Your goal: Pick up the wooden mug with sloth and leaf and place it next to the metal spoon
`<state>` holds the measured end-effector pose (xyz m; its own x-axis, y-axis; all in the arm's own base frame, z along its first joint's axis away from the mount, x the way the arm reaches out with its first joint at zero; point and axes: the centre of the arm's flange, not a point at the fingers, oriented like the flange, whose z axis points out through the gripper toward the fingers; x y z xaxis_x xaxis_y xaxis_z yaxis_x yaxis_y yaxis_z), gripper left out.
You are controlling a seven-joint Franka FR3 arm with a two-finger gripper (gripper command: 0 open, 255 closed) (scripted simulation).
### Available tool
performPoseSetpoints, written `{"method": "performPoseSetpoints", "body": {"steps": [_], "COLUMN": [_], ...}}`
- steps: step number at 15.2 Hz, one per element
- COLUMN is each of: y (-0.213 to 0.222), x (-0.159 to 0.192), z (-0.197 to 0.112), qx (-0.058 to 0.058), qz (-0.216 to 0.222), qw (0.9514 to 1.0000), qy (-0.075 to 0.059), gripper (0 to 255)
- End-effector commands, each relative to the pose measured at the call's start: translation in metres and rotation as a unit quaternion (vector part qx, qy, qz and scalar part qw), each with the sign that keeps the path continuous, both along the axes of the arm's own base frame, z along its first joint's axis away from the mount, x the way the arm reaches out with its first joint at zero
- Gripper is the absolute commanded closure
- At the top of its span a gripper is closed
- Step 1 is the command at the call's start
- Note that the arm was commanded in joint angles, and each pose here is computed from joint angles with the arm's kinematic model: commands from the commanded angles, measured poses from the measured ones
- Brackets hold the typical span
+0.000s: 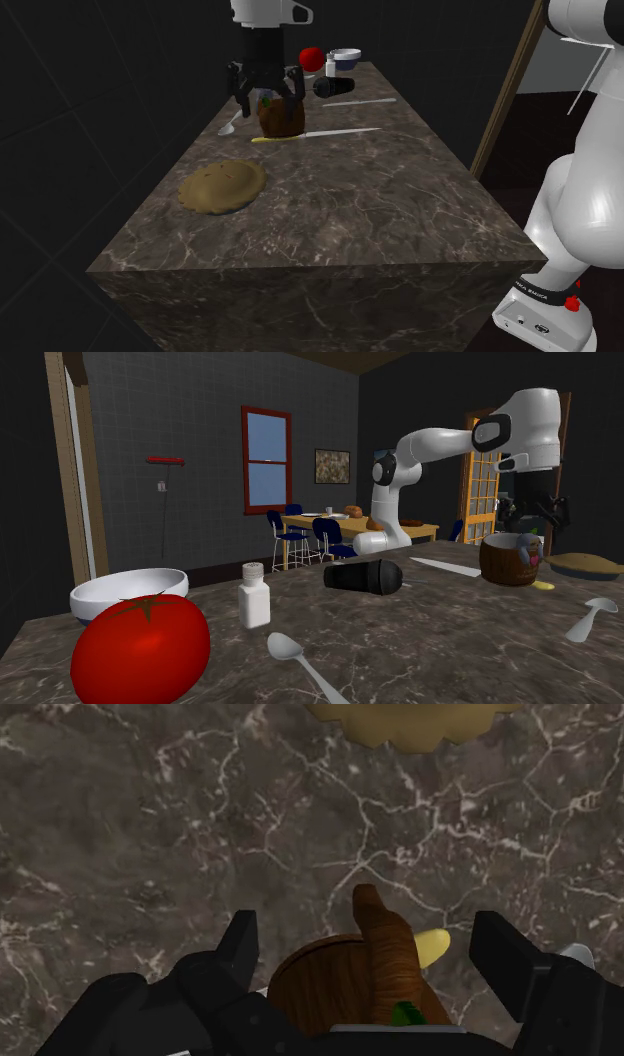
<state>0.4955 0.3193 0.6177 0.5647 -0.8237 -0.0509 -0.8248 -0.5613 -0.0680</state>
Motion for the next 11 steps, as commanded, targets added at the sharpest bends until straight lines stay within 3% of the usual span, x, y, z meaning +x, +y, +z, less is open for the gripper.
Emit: {"method": "performPoseSetpoints", "body": {"steps": [1, 3, 11], "y": [-0.001, -0.003, -0.003], "x": [-0.001, -0.001, -0.001], "z": [0.020, 0.044, 0.044], "qx": [0.000, 0.000, 0.000], "qz": [0.000, 0.000, 0.000], "qw": [1.0000, 1.0000, 1.0000], "qy": [0.000, 0.000, 0.000], "gripper": [0, 0, 0]}}
